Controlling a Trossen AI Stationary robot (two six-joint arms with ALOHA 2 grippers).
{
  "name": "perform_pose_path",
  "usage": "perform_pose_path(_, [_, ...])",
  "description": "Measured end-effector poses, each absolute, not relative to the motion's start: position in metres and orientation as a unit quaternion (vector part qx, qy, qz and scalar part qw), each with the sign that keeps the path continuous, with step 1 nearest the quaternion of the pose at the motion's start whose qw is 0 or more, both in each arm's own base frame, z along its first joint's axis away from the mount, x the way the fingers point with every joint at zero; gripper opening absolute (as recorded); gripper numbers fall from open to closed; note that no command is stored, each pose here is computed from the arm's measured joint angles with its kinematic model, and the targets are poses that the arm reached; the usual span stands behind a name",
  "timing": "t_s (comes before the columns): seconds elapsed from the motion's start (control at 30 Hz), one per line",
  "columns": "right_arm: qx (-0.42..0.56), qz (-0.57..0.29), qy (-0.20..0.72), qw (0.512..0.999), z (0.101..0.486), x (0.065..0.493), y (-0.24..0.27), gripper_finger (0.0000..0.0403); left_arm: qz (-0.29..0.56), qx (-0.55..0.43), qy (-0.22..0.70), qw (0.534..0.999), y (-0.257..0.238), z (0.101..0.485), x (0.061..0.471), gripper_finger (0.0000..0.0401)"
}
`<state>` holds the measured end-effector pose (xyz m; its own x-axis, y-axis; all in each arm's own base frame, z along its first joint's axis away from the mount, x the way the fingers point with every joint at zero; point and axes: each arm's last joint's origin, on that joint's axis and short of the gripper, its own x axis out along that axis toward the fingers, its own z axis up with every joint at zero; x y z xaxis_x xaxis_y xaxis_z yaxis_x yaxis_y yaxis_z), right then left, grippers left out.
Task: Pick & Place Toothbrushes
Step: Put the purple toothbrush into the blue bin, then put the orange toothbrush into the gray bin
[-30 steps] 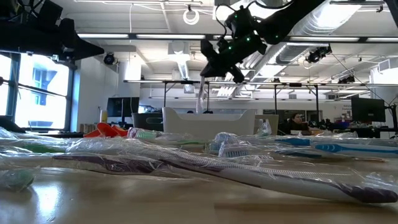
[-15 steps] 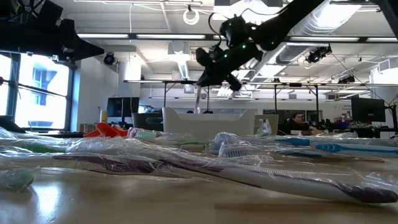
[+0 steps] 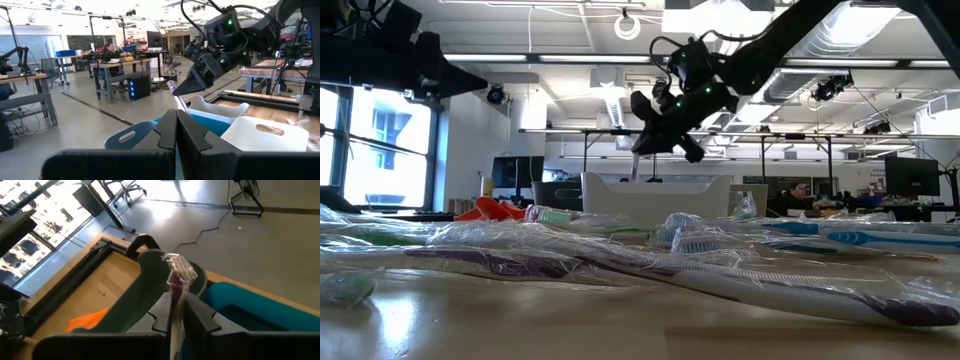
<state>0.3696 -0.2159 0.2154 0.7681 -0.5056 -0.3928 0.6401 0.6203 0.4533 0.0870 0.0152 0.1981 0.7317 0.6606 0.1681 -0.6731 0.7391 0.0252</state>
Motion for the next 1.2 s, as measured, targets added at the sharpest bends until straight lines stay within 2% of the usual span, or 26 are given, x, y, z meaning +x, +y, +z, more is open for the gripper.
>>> perform_pose_path(0.27, [0.282, -0.370, 0.153, 0.872, 0.207, 0.364, -0.216, 0.0102, 0.357, 0.042, -0.069, 0.931, 0.015, 0.197, 0.087, 0.0000])
perform_pose_path(0.53, [0.259, -0.385, 0.191, 0.865, 0.202, 0.361, -0.215, 0.0143, 0.357, 0.042, -0.069, 0.931, 0.015, 0.197, 0.087, 0.0000])
perform_pose_path(0.8, [0.222, -0.434, 0.219, 0.845, 0.198, 0.356, -0.216, 0.0141, 0.357, 0.041, -0.069, 0.931, 0.015, 0.197, 0.087, 0.0000])
perform_pose_path(1.2, [0.176, -0.409, 0.254, 0.859, 0.231, 0.339, -0.205, 0.0109, 0.357, 0.041, -0.069, 0.931, 0.015, 0.197, 0.087, 0.0000])
